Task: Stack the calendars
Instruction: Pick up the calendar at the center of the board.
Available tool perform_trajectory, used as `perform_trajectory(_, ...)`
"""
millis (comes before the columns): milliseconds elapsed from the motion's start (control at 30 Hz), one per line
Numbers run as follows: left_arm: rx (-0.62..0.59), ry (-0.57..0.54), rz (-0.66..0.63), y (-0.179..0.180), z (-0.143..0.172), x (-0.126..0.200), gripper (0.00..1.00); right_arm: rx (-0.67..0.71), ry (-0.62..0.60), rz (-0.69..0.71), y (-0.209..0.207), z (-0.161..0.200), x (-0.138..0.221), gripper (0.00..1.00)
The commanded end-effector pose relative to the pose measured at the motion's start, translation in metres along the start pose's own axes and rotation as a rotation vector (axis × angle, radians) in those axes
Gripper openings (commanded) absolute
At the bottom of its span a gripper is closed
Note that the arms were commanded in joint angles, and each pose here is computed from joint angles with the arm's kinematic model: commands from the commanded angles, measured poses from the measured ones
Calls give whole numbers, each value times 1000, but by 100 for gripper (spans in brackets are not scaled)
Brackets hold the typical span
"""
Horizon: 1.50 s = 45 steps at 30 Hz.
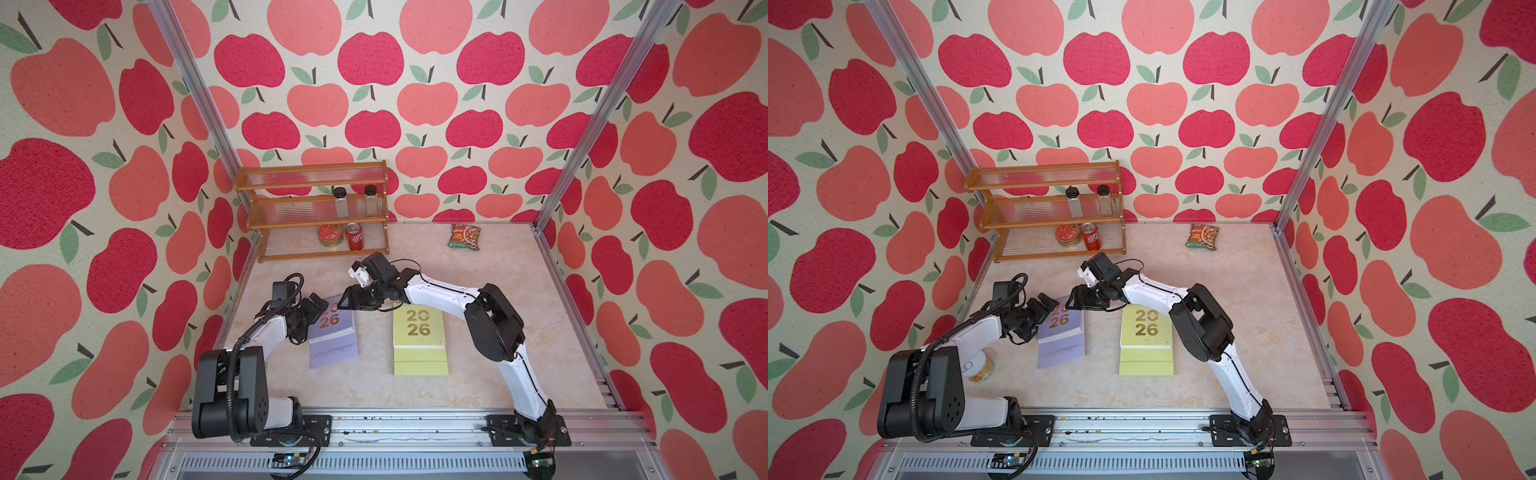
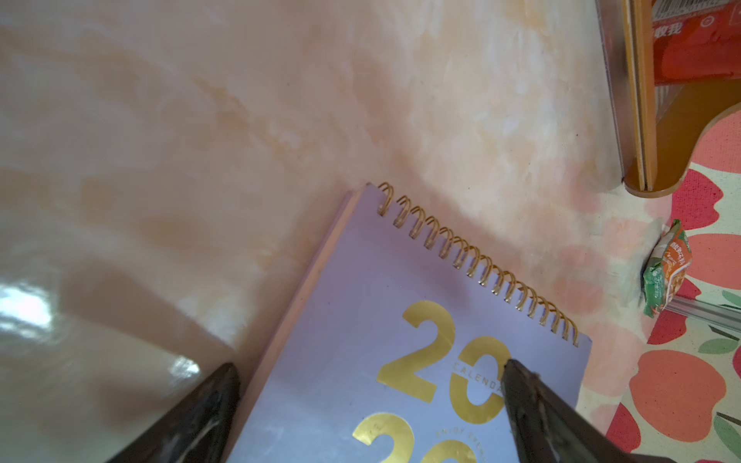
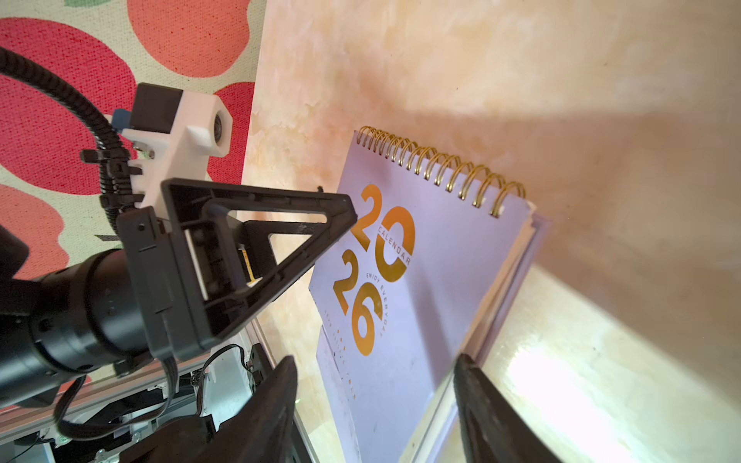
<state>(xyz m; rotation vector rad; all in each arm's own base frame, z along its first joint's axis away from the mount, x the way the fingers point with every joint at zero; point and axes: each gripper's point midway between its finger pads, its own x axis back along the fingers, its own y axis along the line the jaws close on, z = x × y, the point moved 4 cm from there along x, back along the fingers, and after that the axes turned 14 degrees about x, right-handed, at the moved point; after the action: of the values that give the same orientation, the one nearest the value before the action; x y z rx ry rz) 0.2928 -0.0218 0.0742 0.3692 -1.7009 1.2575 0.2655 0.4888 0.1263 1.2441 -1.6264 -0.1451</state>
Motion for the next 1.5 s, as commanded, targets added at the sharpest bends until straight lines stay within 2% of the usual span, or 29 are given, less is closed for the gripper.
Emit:
perform_trajectory(0,28,193,-62,26,36,-15,100,48,80,-58,25,17,-11,65)
perform_trajectory(433,-14,213,20,13,39,-13,100,24,93,-97,18,18,-21,63)
perform_trajectory(633,-56,207,87,0,40,-7,100,21,52,-171,27,12,-19,45)
perform_trajectory(867,-88,192,145,-11,38,-1,100,-11,6,-240,30,5,-13,34)
perform_trajectory(1100,-133,160,204,-26,34,9,100,-16,3,-251,30,5,-12,23)
perform_trajectory(1233,-162,146,245,-37,33,15,100,-15,3,-255,31,4,-12,14)
perform_trajectory(1300,-173,139,245,-38,31,16,100,-16,2,-249,30,4,-11,11)
perform_trajectory(1400,-193,117,238,-40,28,21,100,-16,-10,-238,27,1,-5,1)
perform_trajectory(1467,-203,89,242,-42,23,27,100,-13,-28,-234,25,-4,2,0)
